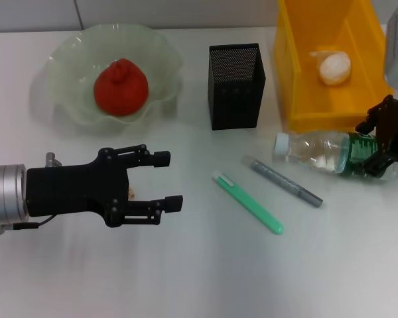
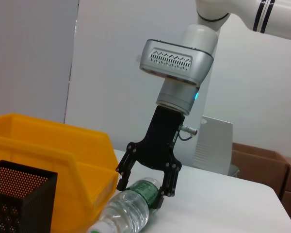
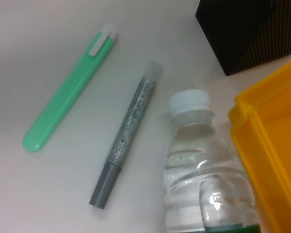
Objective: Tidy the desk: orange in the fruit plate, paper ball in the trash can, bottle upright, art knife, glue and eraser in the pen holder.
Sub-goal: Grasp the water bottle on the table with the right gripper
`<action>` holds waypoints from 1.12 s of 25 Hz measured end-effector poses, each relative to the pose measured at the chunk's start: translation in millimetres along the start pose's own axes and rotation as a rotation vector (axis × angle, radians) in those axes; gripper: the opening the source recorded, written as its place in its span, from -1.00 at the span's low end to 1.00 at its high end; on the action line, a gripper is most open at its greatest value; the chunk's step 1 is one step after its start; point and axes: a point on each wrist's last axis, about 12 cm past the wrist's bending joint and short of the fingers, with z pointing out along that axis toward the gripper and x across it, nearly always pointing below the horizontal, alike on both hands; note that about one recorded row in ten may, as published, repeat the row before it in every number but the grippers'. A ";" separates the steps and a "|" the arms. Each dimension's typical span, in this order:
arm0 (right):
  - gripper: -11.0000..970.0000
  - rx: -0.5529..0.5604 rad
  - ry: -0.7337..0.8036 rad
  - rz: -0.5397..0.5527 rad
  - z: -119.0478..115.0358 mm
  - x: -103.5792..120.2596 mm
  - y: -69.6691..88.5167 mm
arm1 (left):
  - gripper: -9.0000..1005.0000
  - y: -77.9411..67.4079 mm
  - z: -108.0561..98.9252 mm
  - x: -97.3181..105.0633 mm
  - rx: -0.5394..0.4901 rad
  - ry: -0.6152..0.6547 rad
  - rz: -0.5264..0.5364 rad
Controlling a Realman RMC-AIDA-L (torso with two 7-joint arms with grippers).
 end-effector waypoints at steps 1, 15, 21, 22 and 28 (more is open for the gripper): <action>0.69 0.000 0.000 0.000 0.0 0.0 0.0 | 0.62 -0.2 -0.1 0.0 0.002 -0.001 0.000; 0.69 -0.047 0.030 -0.017 10.7 -10.7 8.2 | 0.62 0.3 -3.4 0.3 0.000 0.011 0.003; 0.69 -0.069 0.031 -0.020 16.1 -13.9 9.2 | 0.62 1.0 -5.4 -0.2 -0.001 0.015 0.006; 0.69 -0.072 0.031 -0.020 16.8 -14.1 9.4 | 0.62 1.0 -5.4 -0.2 -0.001 0.015 0.006; 0.69 -0.083 0.031 -0.019 19.5 -14.8 11.0 | 0.62 1.2 -5.5 -0.7 0.002 0.017 0.008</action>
